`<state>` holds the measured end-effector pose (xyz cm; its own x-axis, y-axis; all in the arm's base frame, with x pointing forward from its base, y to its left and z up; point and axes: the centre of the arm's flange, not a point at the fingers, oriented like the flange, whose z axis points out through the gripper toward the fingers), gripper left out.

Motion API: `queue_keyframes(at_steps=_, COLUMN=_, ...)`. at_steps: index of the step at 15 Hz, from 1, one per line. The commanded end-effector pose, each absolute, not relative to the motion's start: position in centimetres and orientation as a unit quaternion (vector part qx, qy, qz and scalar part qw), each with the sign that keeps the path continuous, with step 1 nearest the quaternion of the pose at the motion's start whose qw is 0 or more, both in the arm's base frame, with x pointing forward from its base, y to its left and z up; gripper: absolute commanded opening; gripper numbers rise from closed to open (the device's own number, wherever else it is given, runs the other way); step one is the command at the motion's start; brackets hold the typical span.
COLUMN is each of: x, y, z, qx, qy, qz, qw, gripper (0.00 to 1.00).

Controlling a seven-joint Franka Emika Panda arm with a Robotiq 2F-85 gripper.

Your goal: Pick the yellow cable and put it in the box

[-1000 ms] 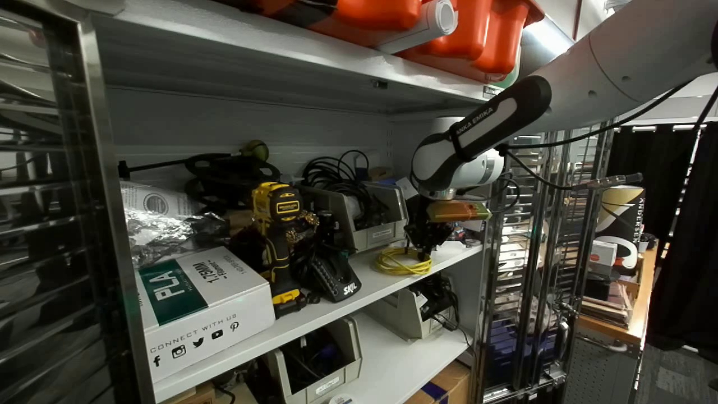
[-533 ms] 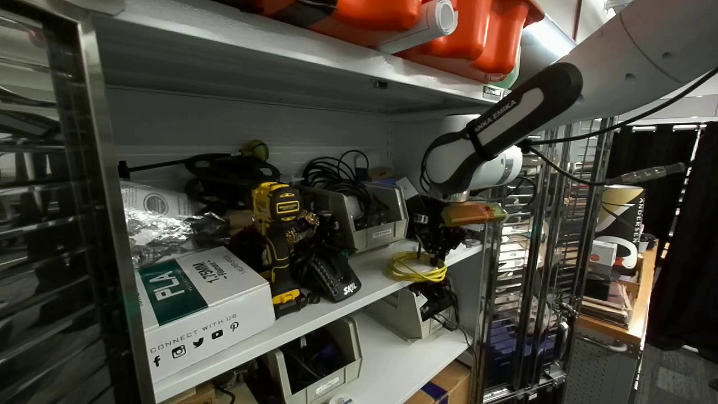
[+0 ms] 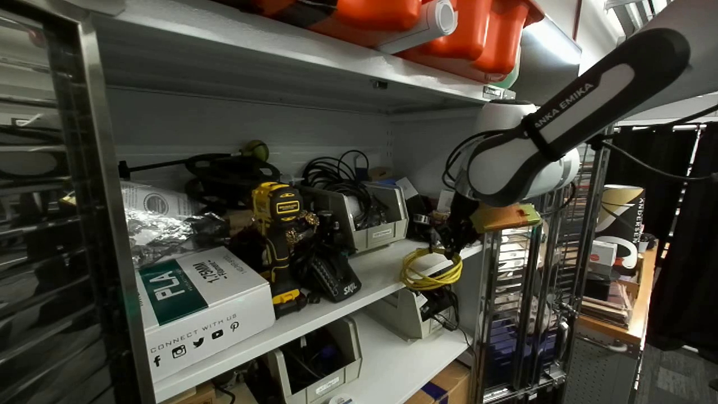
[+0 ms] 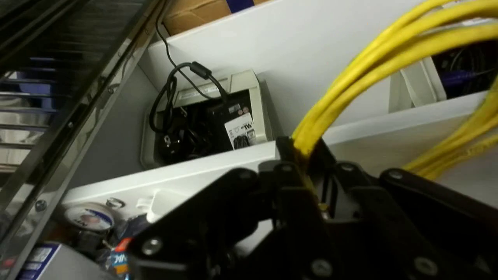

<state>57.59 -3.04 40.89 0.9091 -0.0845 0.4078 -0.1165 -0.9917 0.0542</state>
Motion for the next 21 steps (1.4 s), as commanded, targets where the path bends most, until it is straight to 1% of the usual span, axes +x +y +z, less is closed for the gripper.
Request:
queue_keyframes(at_steps=1, x=53.6, y=-2.6, z=43.7, qx=0.952, qy=-0.051, qz=0.302, qw=0.025, gripper=0.15)
queue_keyframes(at_steps=2, x=53.3, y=-2.6, z=44.4, qx=0.944, qy=-0.050, qz=0.326, qw=0.020, gripper=0.14)
queue_keyframes(at_steps=6, x=52.1, y=-2.3, z=46.5, qx=0.910, qy=-0.053, qz=0.410, qw=-0.006, gripper=0.14)
queue_keyframes(at_steps=8, x=51.6, y=-2.2, z=47.4, qx=0.893, qy=-0.054, qz=0.447, qw=-0.018, gripper=0.12)
queue_keyframes(at_steps=13, x=51.3, y=0.1, z=49.9, qx=0.835, qy=-0.039, qz=0.545, qw=-0.059, gripper=0.10)
queue_keyframes(at_steps=16, x=52.3, y=1.2, z=51.5, qx=0.799, qy=-0.042, qz=0.594, qw=-0.083, gripper=0.10)
queue_keyframes(at_steps=21, x=56.3, y=-0.4, z=52.5, qx=0.766, qy=-0.055, qz=0.635, qw=-0.088, gripper=0.10)
